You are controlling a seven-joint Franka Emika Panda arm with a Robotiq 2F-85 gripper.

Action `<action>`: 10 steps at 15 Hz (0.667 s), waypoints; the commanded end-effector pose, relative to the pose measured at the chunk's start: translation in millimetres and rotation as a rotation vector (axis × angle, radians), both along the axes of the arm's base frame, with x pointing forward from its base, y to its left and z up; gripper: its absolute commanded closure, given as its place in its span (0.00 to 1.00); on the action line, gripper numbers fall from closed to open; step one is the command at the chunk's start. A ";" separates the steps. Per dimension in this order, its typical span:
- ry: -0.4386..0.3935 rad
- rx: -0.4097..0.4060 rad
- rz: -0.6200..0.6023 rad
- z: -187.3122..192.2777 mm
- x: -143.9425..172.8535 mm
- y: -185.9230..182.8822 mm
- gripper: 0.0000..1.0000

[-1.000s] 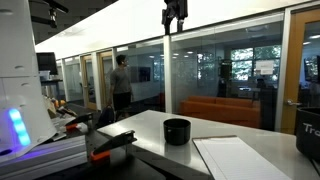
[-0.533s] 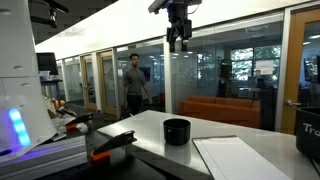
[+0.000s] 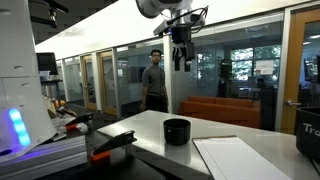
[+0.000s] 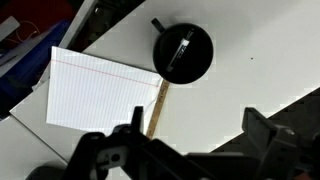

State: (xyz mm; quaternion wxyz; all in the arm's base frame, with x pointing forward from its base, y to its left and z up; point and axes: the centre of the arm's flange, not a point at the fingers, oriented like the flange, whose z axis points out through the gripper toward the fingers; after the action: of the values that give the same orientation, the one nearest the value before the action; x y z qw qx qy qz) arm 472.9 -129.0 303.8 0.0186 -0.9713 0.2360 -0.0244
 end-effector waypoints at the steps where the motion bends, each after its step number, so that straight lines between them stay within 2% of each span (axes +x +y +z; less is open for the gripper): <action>1: 0.000 -0.017 -0.041 -26.2 4.1 0.7 0.00; 10: 0.073 -0.022 -0.046 -91.5 -6.8 14.5 0.00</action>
State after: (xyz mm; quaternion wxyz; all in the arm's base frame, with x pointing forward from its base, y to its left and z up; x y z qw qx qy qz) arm 463.0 -120.9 221.0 0.0033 -0.9670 0.2543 0.0154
